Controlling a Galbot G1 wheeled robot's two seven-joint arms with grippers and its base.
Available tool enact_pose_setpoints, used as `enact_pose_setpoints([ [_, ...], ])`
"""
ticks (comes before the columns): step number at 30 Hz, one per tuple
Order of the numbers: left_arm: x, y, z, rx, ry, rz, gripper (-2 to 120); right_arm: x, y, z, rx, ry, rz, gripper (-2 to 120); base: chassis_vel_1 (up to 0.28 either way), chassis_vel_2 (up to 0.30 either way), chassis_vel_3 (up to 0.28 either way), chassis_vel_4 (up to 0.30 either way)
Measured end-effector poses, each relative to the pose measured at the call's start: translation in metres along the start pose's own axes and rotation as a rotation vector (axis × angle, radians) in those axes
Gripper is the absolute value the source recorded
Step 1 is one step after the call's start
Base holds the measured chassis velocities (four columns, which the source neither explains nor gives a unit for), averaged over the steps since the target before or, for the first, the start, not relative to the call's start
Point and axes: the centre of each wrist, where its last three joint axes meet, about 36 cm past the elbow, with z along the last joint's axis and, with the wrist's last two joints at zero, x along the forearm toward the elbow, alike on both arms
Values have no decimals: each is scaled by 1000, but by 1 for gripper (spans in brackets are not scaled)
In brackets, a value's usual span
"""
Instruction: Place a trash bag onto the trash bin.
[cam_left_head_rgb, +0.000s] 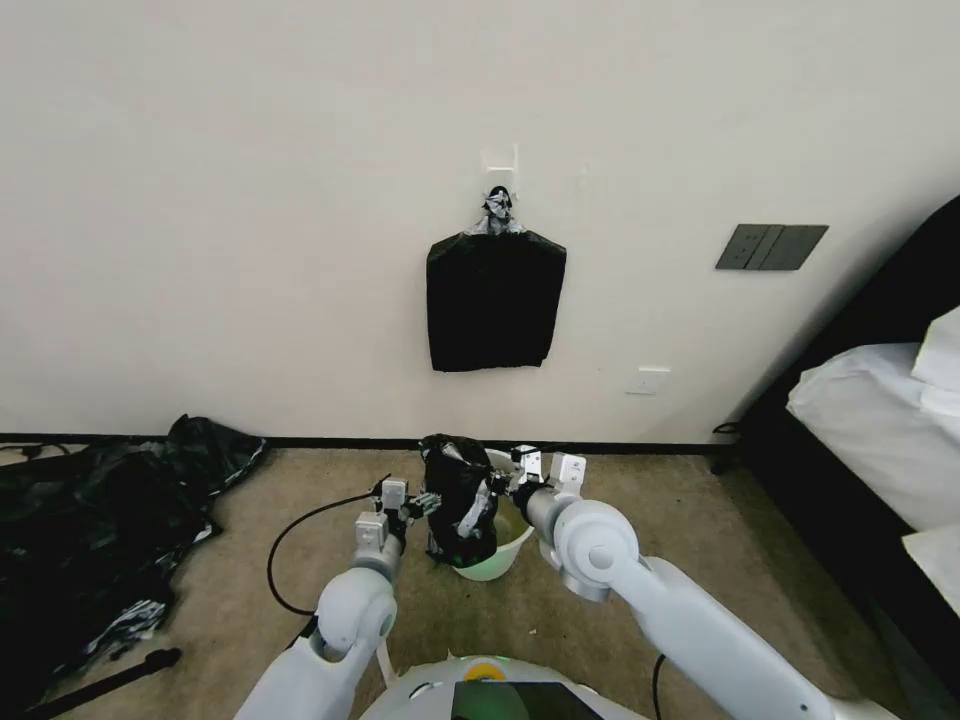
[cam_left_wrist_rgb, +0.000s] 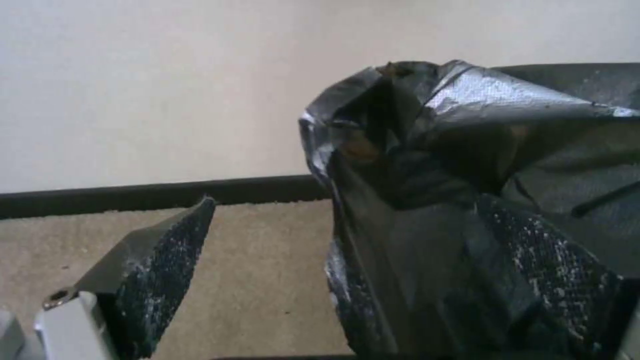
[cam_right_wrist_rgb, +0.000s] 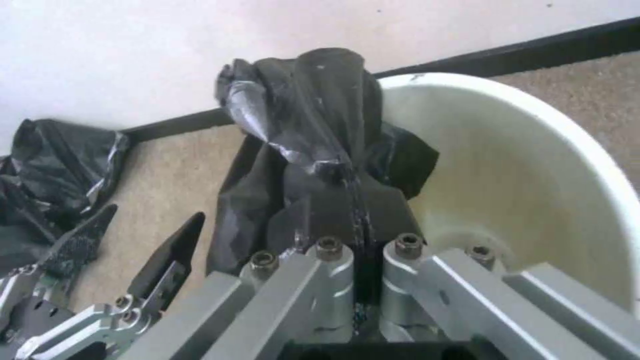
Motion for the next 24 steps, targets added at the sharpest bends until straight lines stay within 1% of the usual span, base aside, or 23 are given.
enact_pose_setpoints([
  [6,-4,-6,2,15,16,18,100,1,-7,-6,-16,-2,21,0,0,0,0,0],
  [15,-12,-12,2,38,61,44,100,1,-5,-4,-31,21,23,0,0,0,0,0],
  [24,-22,-20,1,51,67,63,100,2,-12,-4,-48,11,95,0,0,0,0,0],
])
